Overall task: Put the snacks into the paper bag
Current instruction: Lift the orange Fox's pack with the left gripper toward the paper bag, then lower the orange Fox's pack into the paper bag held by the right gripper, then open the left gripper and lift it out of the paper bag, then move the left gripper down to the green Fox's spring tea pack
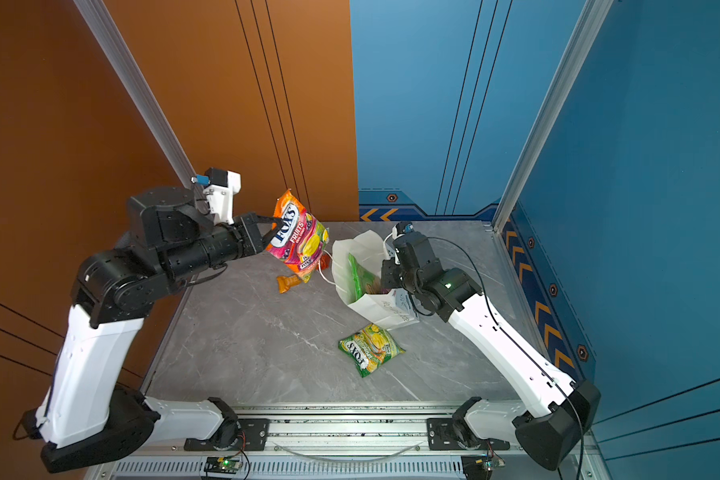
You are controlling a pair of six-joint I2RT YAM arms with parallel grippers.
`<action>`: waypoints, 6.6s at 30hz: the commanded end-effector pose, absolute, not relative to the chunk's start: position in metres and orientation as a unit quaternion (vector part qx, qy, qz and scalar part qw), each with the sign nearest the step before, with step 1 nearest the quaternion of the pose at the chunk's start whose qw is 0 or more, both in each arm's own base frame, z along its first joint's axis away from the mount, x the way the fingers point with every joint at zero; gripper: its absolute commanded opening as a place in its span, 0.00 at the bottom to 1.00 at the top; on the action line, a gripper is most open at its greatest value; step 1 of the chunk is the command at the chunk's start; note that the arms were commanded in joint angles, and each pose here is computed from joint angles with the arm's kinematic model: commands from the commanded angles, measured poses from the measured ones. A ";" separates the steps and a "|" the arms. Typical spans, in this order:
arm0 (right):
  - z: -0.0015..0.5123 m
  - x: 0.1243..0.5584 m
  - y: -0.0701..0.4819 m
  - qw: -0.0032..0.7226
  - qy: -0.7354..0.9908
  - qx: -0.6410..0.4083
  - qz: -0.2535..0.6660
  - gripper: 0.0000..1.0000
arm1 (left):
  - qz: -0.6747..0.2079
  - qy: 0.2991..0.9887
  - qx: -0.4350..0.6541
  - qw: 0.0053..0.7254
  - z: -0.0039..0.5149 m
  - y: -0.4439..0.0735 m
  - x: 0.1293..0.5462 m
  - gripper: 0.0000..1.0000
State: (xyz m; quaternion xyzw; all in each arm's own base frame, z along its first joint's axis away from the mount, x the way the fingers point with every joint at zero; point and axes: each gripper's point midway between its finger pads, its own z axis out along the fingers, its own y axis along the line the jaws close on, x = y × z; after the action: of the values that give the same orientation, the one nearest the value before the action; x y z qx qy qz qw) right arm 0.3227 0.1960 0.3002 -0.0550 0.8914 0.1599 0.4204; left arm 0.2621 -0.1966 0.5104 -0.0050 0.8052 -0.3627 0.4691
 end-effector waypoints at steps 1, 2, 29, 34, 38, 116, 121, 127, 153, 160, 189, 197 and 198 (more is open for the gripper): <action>0.323 0.327 0.197 0.450 0.877 -0.052 0.161 0.00 | -0.368 0.785 -0.004 0.498 0.533 -0.198 0.260 0.00; 0.324 0.327 0.198 0.450 0.877 -0.052 0.162 0.00 | -0.369 0.785 -0.003 0.498 0.533 -0.201 0.260 0.00; 0.330 0.329 0.207 0.466 0.871 -0.040 0.151 0.00 | -0.302 0.869 -0.035 0.389 0.412 -0.284 0.303 0.00; 0.331 0.329 0.206 0.471 0.869 -0.030 0.146 0.00 | -0.307 0.864 -0.067 0.393 0.395 -0.287 0.315 0.00; 0.330 0.323 0.215 0.471 0.868 -0.037 0.149 0.00 | -0.310 0.859 -0.095 0.396 0.384 -0.284 0.326 0.00; 0.321 0.325 0.213 0.467 0.871 -0.009 0.152 0.00 | -0.377 0.882 -0.103 0.262 0.272 -0.406 0.385 0.00; 0.322 0.327 0.211 0.469 0.871 -0.007 0.148 0.00 | -0.374 0.884 -0.101 0.261 0.271 -0.405 0.386 0.01; 0.321 0.329 0.208 0.470 0.871 -0.004 0.143 0.00 | -0.369 0.882 -0.097 0.276 0.281 -0.392 0.382 0.18; 0.316 0.340 0.174 0.464 0.879 0.042 0.107 0.00 | -0.371 0.859 -0.006 0.352 0.360 -0.354 0.324 0.90; 0.314 0.341 0.164 0.462 0.879 0.049 0.104 0.00 | -0.381 0.843 0.024 0.380 0.392 -0.333 0.300 0.96; 0.301 0.334 0.117 0.449 0.882 0.086 0.114 0.00 | -0.235 0.914 -0.081 0.321 0.249 -0.172 0.260 0.97; 0.296 0.329 0.101 0.447 0.882 0.098 0.113 0.00 | -0.267 0.915 -0.118 0.278 0.198 -0.174 0.240 0.97; 0.294 0.328 0.101 0.446 0.883 0.097 0.112 0.00 | -0.276 0.913 -0.126 0.274 0.193 -0.176 0.238 0.97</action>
State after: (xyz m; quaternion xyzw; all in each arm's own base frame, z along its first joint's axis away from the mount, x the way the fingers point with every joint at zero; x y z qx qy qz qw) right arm 0.3296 0.1024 0.2834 0.0969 0.8935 0.0983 0.4272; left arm 0.2407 -0.1661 0.1902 -0.1046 0.9275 -0.2301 0.2755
